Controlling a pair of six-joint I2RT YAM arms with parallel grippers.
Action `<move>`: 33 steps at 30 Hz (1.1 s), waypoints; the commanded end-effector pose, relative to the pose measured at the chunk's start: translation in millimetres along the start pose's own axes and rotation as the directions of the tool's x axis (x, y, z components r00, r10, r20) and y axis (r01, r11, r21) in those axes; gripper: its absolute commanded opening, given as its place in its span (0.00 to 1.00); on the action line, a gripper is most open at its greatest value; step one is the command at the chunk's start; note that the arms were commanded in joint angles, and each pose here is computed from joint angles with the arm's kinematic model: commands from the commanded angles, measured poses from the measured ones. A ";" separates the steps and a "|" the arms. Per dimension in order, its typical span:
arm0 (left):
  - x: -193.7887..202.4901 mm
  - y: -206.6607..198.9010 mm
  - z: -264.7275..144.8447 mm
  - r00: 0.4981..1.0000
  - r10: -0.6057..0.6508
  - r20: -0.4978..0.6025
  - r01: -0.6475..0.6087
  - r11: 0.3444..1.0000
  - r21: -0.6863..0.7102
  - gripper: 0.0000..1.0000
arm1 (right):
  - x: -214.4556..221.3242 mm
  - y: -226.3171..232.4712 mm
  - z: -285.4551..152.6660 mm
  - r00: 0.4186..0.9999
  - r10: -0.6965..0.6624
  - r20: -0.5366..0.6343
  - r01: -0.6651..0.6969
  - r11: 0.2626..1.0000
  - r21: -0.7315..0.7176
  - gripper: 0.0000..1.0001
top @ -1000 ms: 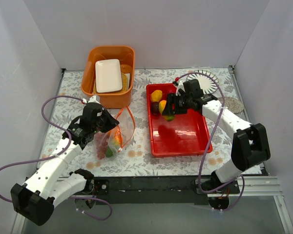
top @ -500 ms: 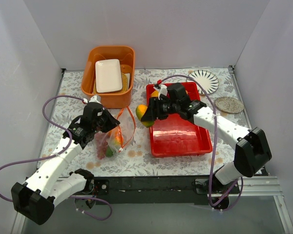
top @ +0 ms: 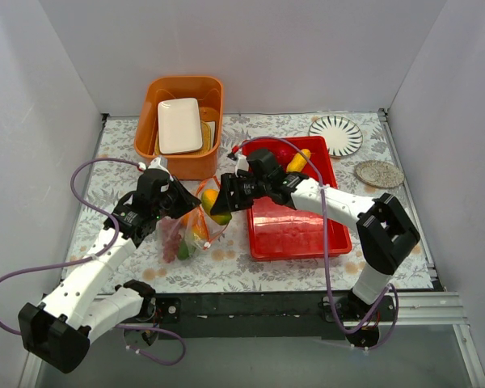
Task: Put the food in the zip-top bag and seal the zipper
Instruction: Place the fake fruit in the zipper food storage bag.
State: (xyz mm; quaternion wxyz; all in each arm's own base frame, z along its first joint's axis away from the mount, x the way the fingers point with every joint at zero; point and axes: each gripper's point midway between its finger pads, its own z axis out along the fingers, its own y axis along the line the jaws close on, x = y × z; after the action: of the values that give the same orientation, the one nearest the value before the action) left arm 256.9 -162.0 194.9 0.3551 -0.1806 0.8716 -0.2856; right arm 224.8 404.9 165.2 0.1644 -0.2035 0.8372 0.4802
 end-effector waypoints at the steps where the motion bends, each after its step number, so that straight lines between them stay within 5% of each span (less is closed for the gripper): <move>1: -1.7 -4.6 -5.2 1.000 -0.002 0.011 0.001 0.999 0.034 0.00 | -26.8 26.5 -0.8 0.996 -0.055 0.067 0.057 0.998 -0.037 0.40; 7: -2.6 -3.7 -5.7 1.000 0.006 0.016 -0.006 1.000 0.030 0.00 | -28.8 24.3 3.1 0.995 -0.084 0.054 0.082 0.996 0.028 0.50; 12: -8.5 -7.2 -9.6 0.999 0.003 0.042 -0.004 0.999 0.038 0.00 | -29.4 21.9 3.7 0.993 -0.107 0.054 0.103 0.993 0.062 0.78; 17: -9.8 -8.4 -9.2 0.999 0.000 0.043 -0.001 0.999 0.037 0.00 | -29.2 17.8 2.4 0.991 -0.121 0.051 0.117 0.990 0.085 0.93; 33: -12.8 0.9 -15.4 0.997 -0.007 0.076 0.007 1.000 0.001 0.00 | -40.5 -7.8 -36.8 0.970 -0.172 0.170 0.113 0.944 0.309 0.91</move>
State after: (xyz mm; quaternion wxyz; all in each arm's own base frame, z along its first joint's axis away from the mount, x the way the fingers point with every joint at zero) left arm 255.5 -155.7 202.6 0.3718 -0.1858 0.8645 -0.2828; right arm 252.9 389.1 187.7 0.2727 -0.1995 0.8624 0.3770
